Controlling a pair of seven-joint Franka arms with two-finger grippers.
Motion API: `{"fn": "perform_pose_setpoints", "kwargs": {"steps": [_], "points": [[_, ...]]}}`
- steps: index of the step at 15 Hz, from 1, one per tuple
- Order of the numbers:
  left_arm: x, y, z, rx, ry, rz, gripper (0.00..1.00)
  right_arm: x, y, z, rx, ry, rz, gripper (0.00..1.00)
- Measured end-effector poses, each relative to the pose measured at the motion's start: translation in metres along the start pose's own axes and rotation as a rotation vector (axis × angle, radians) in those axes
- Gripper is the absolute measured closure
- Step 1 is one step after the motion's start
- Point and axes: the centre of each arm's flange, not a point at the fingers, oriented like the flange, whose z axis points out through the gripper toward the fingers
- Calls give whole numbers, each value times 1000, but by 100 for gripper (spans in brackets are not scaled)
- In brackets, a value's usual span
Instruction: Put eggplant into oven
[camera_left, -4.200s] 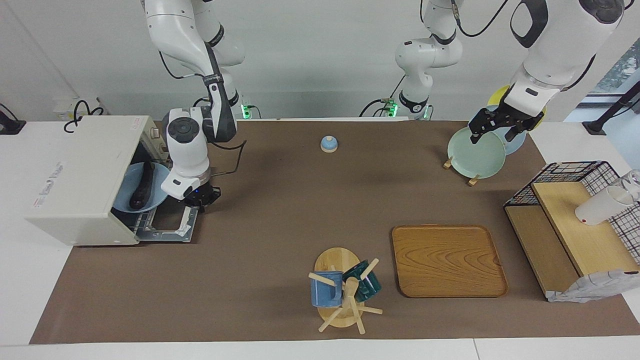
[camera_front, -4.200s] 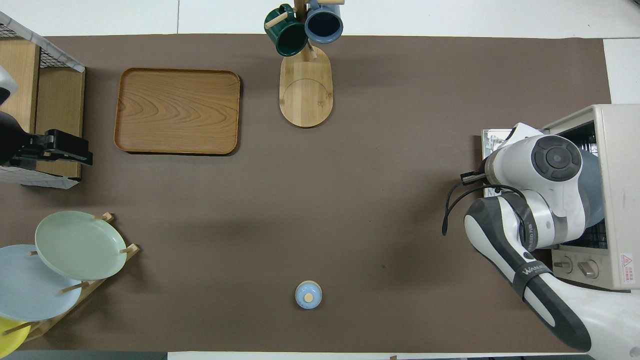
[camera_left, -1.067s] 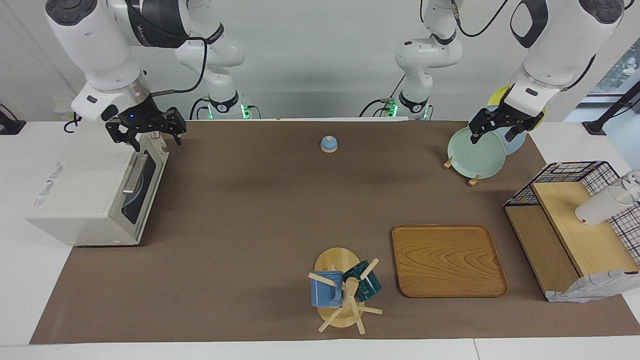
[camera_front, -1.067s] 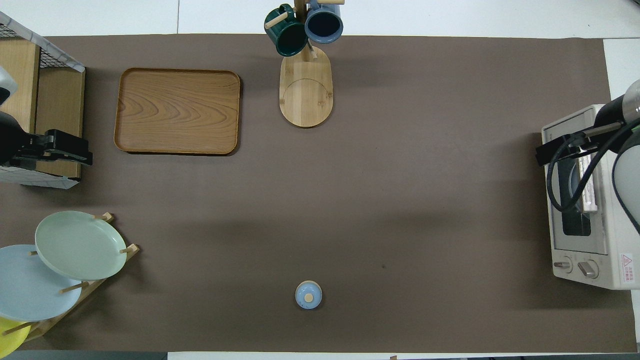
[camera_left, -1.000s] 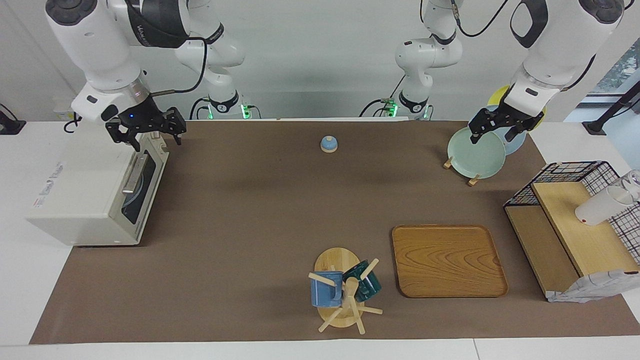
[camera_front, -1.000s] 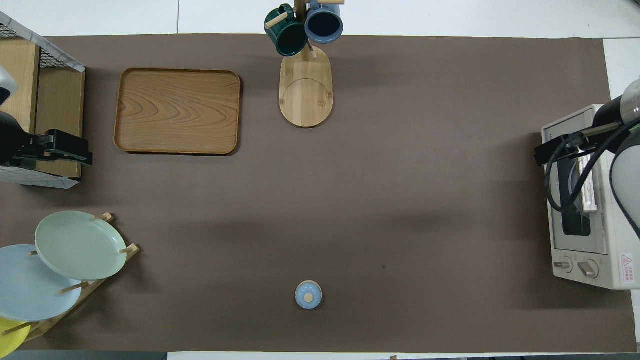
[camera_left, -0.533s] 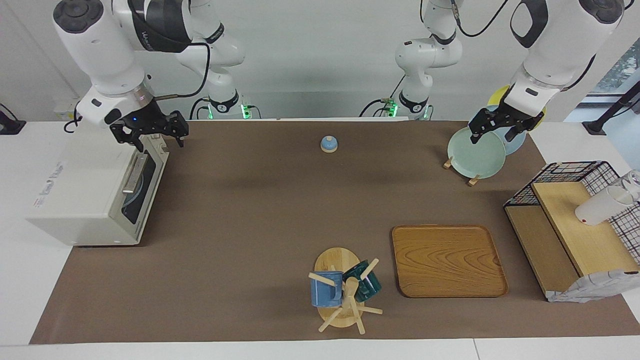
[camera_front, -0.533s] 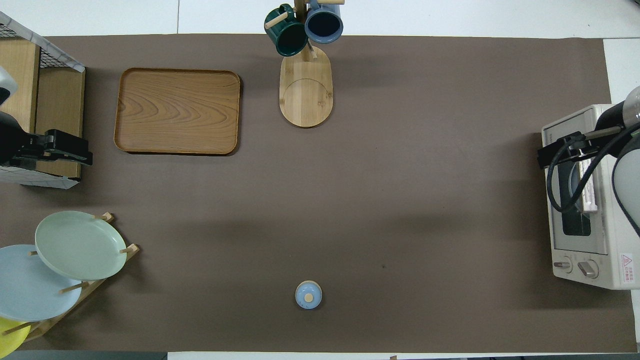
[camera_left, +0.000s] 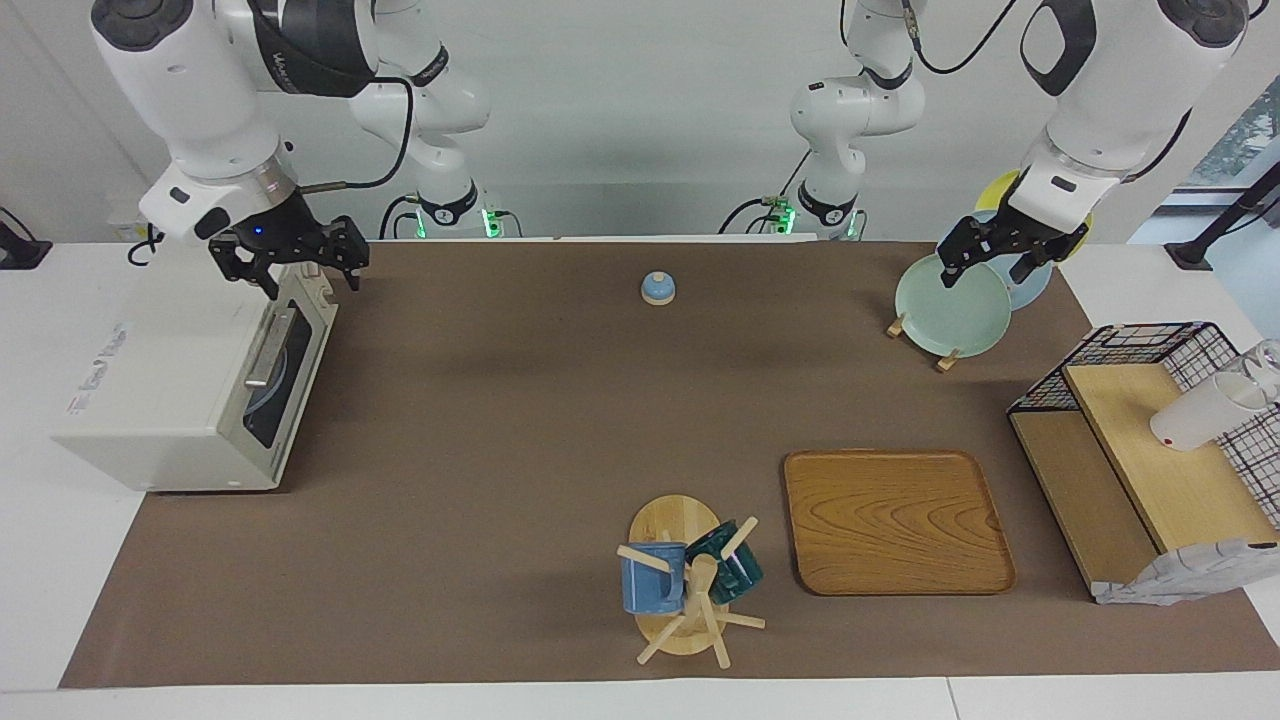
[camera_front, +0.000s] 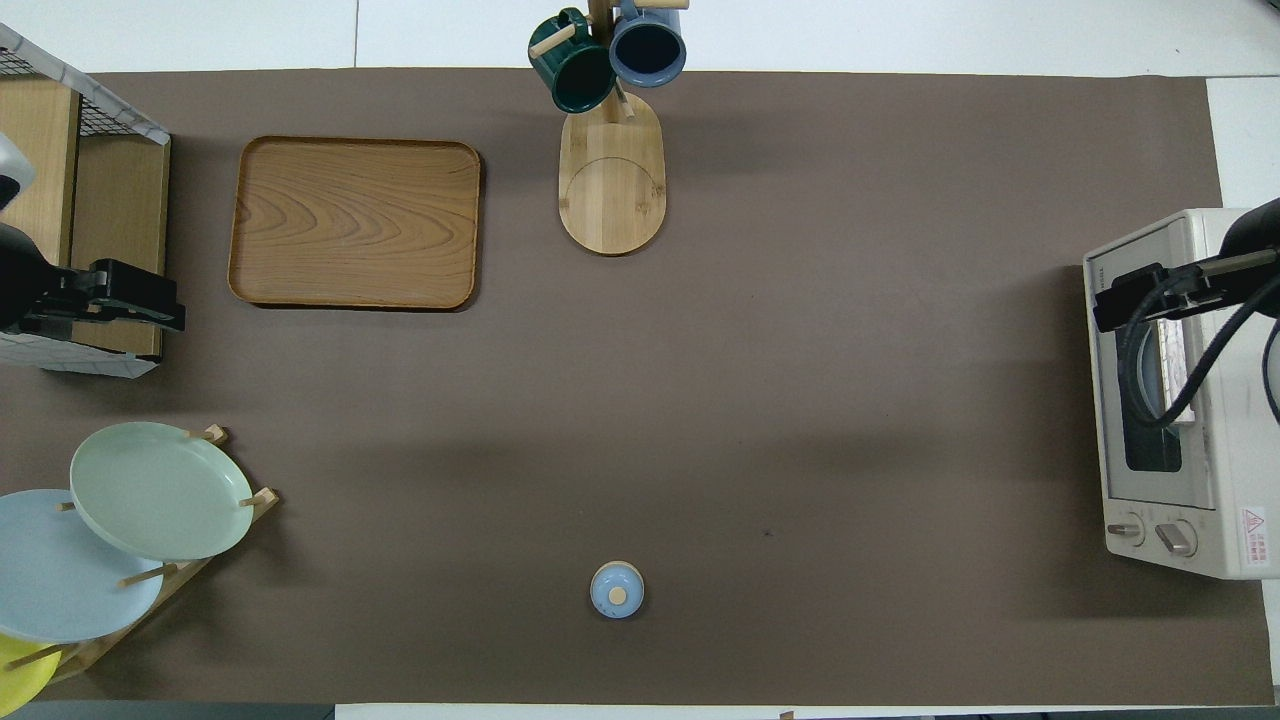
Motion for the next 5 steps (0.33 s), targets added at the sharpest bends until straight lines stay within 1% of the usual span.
{"fn": "perform_pose_setpoints", "kwargs": {"steps": [5], "points": [[0,0,0,0,0,0,0,0,-3,-1,-1,2,-6,0]]}}
